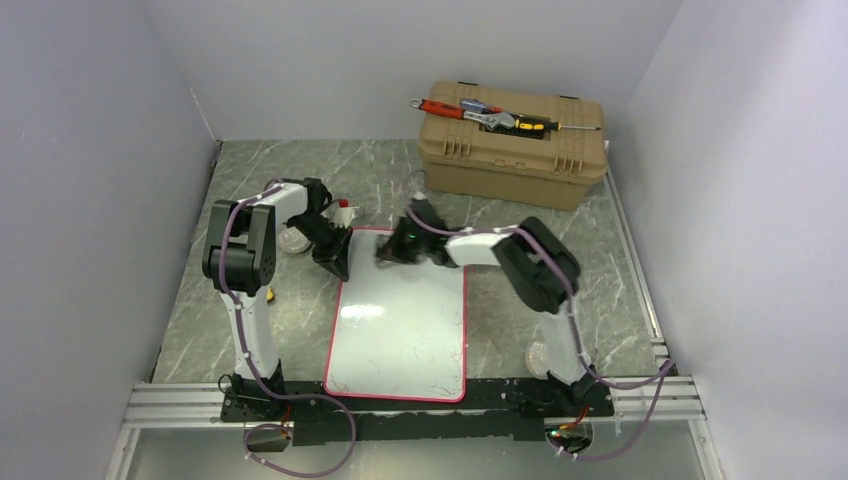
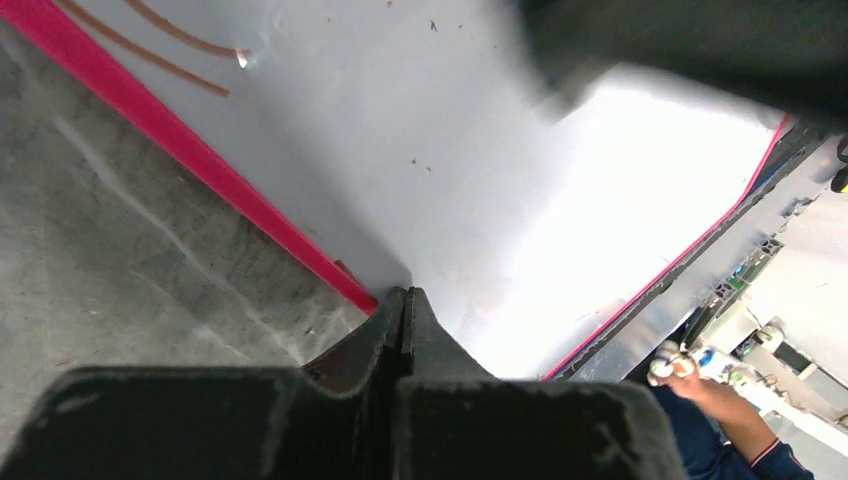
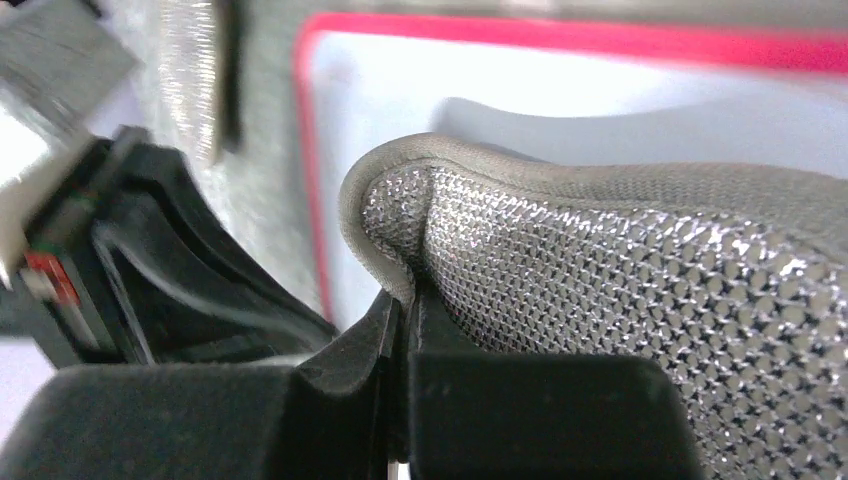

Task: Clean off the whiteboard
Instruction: Erase the whiteboard at the center of the board.

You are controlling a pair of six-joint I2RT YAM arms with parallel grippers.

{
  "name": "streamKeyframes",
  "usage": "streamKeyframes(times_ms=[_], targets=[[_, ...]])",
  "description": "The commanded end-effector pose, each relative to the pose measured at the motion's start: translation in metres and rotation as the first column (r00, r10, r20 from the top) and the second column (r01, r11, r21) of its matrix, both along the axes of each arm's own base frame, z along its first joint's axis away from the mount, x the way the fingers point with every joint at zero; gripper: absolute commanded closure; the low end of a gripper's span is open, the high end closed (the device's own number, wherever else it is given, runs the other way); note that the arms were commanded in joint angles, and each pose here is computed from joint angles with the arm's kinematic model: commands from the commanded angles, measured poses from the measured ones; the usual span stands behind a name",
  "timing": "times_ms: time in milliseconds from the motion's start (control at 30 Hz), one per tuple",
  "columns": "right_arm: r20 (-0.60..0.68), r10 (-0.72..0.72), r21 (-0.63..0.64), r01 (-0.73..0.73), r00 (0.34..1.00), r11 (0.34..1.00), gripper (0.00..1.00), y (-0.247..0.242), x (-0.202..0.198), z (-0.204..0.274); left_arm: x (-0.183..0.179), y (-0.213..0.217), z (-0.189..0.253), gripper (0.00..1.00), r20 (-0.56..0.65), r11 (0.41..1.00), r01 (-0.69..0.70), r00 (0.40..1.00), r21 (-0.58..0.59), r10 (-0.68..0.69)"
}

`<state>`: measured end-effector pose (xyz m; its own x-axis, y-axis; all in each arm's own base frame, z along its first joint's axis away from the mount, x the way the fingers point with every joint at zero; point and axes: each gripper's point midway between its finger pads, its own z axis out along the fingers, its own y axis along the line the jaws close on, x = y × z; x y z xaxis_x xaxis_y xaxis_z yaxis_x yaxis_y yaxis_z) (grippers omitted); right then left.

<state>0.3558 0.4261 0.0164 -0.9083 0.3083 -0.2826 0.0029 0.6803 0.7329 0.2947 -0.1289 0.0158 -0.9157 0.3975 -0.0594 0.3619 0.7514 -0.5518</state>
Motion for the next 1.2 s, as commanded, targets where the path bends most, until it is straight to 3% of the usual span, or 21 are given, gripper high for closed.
streamKeyframes(times_ms=[0, 100, 200, 333, 433, 533, 600, 800, 867, 933, 1167], targets=[[-0.219, -0.261, -0.368, 0.168, 0.94, 0.914, 1.0, -0.185, -0.052, -0.086, 0.022, 0.036, -0.042, 0.96, 0.134, 0.981, 0.062, 0.987, 0.183, -0.088], [-0.201, -0.336, -0.461, 0.213, 0.92, 0.861, 1.0, -0.244, -0.071, -0.092, 0.021, 0.036, -0.043, 0.96, 0.131, 0.981, 0.062, 0.988, 0.181, -0.087], [-0.193, -0.335, -0.461, 0.216, 0.922, 0.861, 1.0, -0.24, -0.064, -0.092, 0.021, 0.037, -0.042, 0.96, 0.131, 0.981, 0.061, 0.988, 0.182, -0.086], [-0.202, -0.179, -0.37, 0.095, 0.963, 0.924, 1.0, -0.144, -0.047, -0.09, 0.022, 0.037, -0.041, 0.96, 0.129, 0.98, 0.059, 0.988, 0.189, -0.084], [-0.187, -0.028, -0.353, -0.04, 0.982, 0.935, 1.0, -0.063, -0.044, -0.089, 0.023, 0.04, -0.04, 0.96, 0.133, 0.979, 0.056, 0.988, 0.197, -0.083], [-0.21, 0.022, -0.31, -0.088, 0.978, 0.947, 1.0, -0.026, -0.045, -0.09, 0.024, 0.042, -0.039, 0.96, 0.13, 0.978, 0.055, 0.988, 0.202, -0.082], [-0.198, -0.012, -0.299, -0.048, 0.98, 0.953, 1.0, -0.035, -0.039, -0.086, 0.024, 0.043, -0.038, 0.96, 0.135, 0.978, 0.052, 0.987, 0.203, -0.081], [-0.187, -0.228, -0.365, 0.148, 0.955, 0.919, 1.0, -0.149, -0.039, -0.089, 0.024, 0.044, -0.04, 0.96, 0.138, 0.98, 0.05, 0.987, 0.195, -0.078], [-0.172, -0.249, -0.391, 0.166, 0.953, 0.905, 1.0, -0.159, -0.036, -0.093, 0.025, 0.043, -0.041, 0.96, 0.14, 0.981, 0.046, 0.987, 0.191, -0.074], [-0.201, -0.221, -0.4, 0.126, 0.954, 0.908, 1.0, -0.14, -0.03, -0.1, 0.024, 0.044, -0.041, 0.96, 0.137, 0.981, 0.044, 0.988, 0.19, -0.071], [-0.211, -0.025, -0.259, -0.031, 0.977, 0.965, 1.0, -0.006, -0.004, -0.092, 0.023, 0.052, -0.039, 0.96, 0.138, 0.978, 0.041, 0.988, 0.204, -0.071]])
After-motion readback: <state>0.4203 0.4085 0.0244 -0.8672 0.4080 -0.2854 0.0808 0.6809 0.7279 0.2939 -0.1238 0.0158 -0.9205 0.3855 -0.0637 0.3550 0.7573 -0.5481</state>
